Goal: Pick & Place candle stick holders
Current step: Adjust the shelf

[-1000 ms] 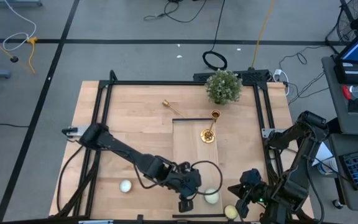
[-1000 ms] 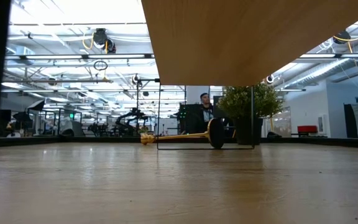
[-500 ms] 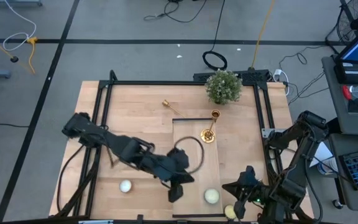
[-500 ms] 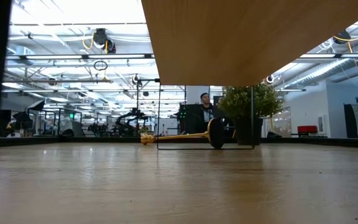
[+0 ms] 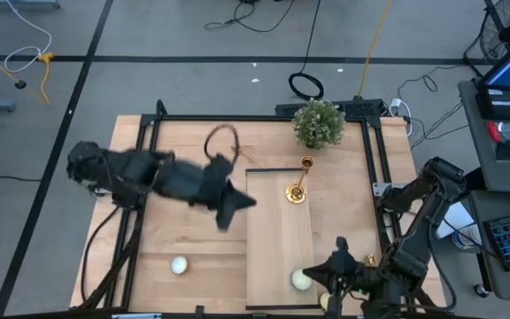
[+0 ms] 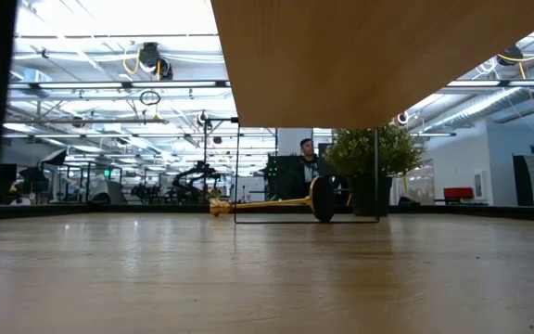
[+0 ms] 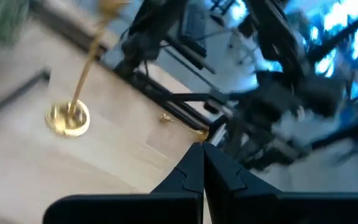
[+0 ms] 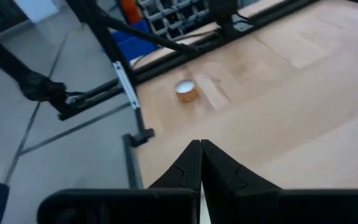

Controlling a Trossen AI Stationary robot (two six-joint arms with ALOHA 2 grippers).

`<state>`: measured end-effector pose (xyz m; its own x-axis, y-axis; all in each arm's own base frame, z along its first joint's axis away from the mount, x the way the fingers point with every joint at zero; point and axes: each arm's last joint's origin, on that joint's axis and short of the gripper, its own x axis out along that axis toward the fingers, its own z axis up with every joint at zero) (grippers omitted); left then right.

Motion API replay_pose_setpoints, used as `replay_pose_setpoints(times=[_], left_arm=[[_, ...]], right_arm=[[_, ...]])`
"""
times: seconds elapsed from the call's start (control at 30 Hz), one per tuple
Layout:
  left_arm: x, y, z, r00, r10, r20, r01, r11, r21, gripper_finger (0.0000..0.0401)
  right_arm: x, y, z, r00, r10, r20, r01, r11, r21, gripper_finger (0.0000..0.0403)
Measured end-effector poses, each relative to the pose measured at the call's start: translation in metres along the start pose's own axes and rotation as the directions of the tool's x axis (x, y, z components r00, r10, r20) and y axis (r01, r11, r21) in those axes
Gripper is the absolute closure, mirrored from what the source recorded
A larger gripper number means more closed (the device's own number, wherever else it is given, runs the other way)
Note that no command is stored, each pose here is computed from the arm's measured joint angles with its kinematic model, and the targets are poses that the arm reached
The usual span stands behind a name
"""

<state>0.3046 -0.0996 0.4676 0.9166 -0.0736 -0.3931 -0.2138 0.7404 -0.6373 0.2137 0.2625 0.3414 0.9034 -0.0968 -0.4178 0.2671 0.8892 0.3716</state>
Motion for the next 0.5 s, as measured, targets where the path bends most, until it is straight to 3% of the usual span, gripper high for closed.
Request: replay_pose_setpoints(times=[0.07, 0.13, 0.3, 0.33, 0.4, 0.5], left_arm=[[-0.002, 0.011, 0.008, 0.997, -0.014, -0.080, -0.002, 0.980, -0.201, 0.0401], [-0.004, 0.019, 0.010, 0.978, -0.059, -0.198, -0.018, 0.931, -0.364, 0.0401], [-0.008, 0.017, 0.008, 0.872, -0.263, -0.413, -0.052, 0.788, -0.613, 0.0401], [-0.010, 0.013, 0.005, 0.843, -0.301, -0.446, -0.053, 0.778, -0.625, 0.0401], [-0.012, 0.004, -0.006, 0.815, -0.323, -0.482, -0.041, 0.797, -0.603, 0.0401], [-0.015, -0.003, -0.016, 0.847, -0.271, -0.458, -0.014, 0.849, -0.529, 0.0401]], right_arm=[[-0.002, 0.001, 0.003, 1.000, 0.015, 0.005, -0.015, 1.000, 0.012, 0.0403], [-0.004, 0.000, 0.008, 1.000, 0.029, 0.002, -0.029, 0.998, 0.056, 0.0403], [-0.005, -0.003, 0.014, 0.987, 0.109, -0.118, -0.085, 0.978, 0.193, 0.0403], [-0.006, -0.003, 0.015, 0.981, 0.128, -0.145, -0.094, 0.971, 0.219, 0.0403], [-0.007, -0.005, 0.017, 0.970, 0.154, -0.186, -0.107, 0.965, 0.241, 0.0403], [-0.006, -0.009, 0.019, 0.967, 0.138, -0.213, -0.089, 0.971, 0.223, 0.0403]])
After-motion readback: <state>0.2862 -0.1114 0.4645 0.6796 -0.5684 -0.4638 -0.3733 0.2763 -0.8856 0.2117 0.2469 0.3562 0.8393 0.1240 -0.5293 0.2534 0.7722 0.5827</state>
